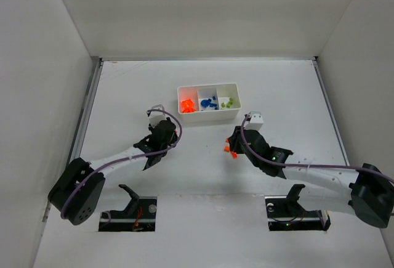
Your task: Sort the legos into containers by color
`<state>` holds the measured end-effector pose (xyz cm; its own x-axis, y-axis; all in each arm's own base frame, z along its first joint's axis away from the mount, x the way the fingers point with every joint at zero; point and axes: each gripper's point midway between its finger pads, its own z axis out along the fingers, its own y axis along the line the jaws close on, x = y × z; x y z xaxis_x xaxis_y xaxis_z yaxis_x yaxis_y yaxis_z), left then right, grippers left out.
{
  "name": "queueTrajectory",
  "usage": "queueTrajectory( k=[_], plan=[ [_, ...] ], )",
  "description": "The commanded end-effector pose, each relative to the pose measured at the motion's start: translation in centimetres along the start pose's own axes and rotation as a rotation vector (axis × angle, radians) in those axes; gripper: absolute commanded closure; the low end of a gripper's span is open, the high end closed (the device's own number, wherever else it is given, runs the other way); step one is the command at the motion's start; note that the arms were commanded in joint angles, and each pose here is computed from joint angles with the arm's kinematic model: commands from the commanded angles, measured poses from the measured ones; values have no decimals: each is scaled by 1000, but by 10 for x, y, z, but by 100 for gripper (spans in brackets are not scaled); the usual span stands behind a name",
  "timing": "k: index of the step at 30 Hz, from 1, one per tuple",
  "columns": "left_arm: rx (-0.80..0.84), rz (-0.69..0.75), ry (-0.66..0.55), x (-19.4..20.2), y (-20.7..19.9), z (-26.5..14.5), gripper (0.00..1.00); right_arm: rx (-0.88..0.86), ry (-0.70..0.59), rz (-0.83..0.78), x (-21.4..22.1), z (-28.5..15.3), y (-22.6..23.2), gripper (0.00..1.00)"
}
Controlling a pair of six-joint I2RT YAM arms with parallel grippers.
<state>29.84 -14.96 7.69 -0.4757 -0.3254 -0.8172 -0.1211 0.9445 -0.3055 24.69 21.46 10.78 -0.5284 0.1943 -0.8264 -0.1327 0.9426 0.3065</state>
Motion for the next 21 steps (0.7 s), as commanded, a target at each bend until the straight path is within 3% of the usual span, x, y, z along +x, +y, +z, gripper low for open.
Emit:
queueTrajectory(
  k=[1, 21],
  plan=[
    [-105, 17, 52, 18, 26, 5, 67, -20, -43, 26, -9, 3, 8, 58],
    [-118, 230, 144, 43, 8, 46, 65, -38, -41, 24, -6, 8, 16, 57]
  ],
)
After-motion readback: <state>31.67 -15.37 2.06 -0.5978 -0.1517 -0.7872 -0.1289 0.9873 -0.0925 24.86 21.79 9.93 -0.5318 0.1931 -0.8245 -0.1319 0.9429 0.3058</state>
